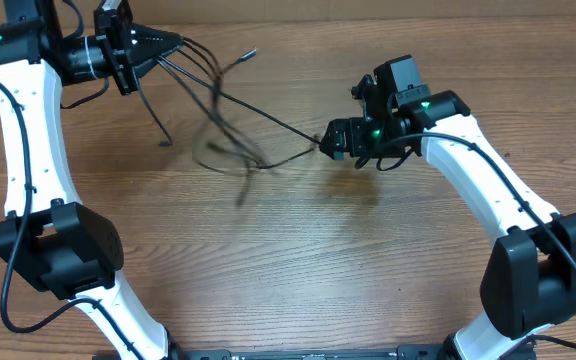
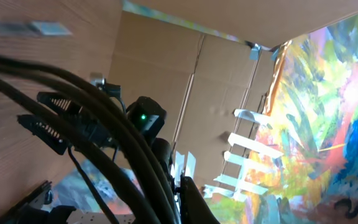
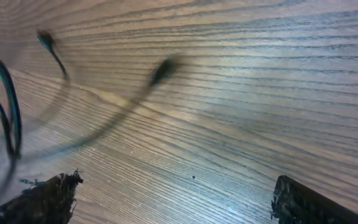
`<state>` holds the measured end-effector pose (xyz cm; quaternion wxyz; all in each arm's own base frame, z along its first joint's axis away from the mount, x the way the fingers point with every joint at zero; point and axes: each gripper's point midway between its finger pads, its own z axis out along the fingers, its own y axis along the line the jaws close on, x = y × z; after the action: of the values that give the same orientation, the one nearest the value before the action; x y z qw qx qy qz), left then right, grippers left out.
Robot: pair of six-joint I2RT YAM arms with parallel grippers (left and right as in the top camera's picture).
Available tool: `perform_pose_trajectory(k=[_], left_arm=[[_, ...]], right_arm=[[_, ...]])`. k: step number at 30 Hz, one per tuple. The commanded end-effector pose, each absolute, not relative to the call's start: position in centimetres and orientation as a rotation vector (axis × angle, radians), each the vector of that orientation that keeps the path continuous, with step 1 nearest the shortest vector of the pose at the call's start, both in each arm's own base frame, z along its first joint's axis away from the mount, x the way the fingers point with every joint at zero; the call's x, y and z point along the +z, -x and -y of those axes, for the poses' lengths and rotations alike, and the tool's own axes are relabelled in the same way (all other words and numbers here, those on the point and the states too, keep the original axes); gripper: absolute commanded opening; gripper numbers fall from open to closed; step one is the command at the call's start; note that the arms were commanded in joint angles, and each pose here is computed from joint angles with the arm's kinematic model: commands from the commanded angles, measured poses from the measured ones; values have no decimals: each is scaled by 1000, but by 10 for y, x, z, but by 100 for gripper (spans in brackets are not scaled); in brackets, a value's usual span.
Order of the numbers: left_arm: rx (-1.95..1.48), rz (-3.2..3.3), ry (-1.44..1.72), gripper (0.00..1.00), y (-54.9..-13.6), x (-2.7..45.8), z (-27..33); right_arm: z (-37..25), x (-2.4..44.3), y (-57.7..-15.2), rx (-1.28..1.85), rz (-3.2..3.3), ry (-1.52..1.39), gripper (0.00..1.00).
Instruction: Untangle cables
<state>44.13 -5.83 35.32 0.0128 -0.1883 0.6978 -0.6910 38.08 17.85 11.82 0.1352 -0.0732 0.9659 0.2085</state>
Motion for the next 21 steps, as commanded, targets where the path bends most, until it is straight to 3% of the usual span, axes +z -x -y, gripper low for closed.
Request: perform_pose_trajectory(k=[1, 21], left_arm=[[-2168, -2099, 465, 4, -427, 385, 54], [-2070, -2076, 374, 4, -427, 383, 45]], right_arm=[[-162, 106, -380, 525, -2835, 198, 100], [-131, 103, -389, 457, -2849, 7, 100]])
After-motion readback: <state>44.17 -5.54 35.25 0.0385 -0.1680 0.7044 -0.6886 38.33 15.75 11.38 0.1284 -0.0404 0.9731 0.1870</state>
